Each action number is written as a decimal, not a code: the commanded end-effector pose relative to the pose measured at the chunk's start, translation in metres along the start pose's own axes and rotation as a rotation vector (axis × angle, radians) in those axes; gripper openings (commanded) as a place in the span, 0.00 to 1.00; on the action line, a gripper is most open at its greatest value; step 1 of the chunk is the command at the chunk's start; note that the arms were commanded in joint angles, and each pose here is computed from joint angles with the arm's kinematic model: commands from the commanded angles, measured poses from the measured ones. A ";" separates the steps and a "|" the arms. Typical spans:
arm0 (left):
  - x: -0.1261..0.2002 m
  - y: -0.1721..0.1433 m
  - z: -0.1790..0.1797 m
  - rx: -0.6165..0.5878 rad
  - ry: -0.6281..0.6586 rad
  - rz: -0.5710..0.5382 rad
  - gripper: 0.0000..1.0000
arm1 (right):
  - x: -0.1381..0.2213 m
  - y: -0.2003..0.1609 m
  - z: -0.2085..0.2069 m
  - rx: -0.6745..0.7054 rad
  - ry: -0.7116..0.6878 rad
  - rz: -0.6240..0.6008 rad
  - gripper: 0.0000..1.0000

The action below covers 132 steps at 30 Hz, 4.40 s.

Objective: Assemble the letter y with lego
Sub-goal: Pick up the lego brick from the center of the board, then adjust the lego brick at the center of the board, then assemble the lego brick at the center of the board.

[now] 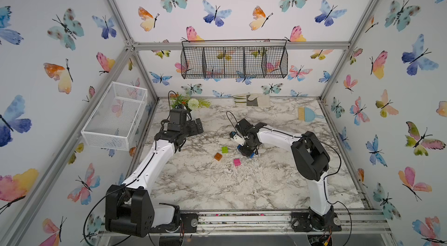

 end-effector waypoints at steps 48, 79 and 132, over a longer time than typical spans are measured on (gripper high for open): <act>-0.070 -0.252 -0.116 -0.145 0.110 0.525 0.39 | 0.110 -0.067 -0.074 -0.566 -0.360 -0.080 0.06; -0.011 -0.129 -0.087 -0.007 -0.026 0.344 0.98 | 0.085 -0.030 -0.031 -0.021 -0.008 -0.254 0.04; -0.020 -0.109 0.018 0.180 0.055 0.352 0.99 | -0.008 -0.012 0.063 0.464 0.065 0.091 0.04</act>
Point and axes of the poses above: each gripper's point midway between its finger pads, its own x axis back along the fingers, its own z axis along the line the jaws close on, y = z × x, the point moved 7 cm from there along x, back along the fingers, and after that the axes turned 13 degrees about x, right-handed, at the moved point
